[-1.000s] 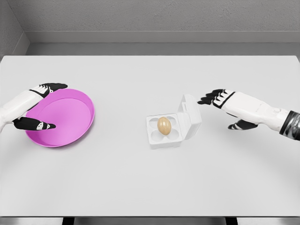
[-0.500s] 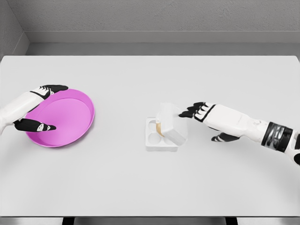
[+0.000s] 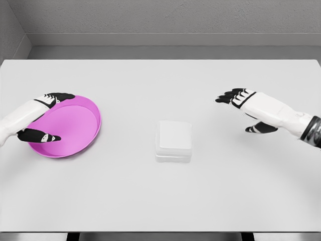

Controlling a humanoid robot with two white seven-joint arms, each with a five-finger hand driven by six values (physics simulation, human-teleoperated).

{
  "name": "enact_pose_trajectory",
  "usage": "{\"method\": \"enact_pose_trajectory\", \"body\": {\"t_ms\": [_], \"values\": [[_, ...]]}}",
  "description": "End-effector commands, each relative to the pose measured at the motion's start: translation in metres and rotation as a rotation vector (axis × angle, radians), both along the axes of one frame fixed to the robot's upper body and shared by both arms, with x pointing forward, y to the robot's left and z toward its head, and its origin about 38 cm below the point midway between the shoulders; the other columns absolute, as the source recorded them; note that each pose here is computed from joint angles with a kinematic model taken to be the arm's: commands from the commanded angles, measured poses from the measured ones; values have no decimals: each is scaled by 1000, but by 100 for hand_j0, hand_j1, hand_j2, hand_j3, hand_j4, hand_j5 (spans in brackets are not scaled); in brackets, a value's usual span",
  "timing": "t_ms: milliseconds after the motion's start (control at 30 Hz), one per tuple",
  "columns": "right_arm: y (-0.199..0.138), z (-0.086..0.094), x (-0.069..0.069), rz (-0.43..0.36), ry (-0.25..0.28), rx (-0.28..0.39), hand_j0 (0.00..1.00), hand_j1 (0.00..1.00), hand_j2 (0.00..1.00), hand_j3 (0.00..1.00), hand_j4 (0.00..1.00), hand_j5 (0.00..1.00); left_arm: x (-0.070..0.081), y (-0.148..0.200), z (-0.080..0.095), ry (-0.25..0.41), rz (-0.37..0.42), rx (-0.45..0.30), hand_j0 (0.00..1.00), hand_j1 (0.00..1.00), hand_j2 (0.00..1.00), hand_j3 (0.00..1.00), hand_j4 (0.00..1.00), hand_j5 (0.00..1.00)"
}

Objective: Pack egg into the box and close the box lid

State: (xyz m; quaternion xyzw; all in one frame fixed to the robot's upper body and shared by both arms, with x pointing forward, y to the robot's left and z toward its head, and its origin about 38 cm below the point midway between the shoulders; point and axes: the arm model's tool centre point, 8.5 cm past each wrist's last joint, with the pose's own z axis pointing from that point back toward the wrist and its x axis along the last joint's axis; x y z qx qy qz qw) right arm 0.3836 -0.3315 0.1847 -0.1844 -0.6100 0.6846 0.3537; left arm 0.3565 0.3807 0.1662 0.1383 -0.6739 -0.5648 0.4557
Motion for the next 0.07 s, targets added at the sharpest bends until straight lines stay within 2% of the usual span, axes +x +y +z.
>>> {"method": "enact_pose_trajectory", "body": {"t_ms": [0,33], "values": [[-35,2,4,-84,16,-23,100,100,100,100,100,100,0,0,1,-1,1,-7,100,100,100,100,100,100],[-38,2,5,-92,18,-21,100,100,100,100,100,100,0,0,1,-1,1,-7,100,100,100,100,100,100]]}}
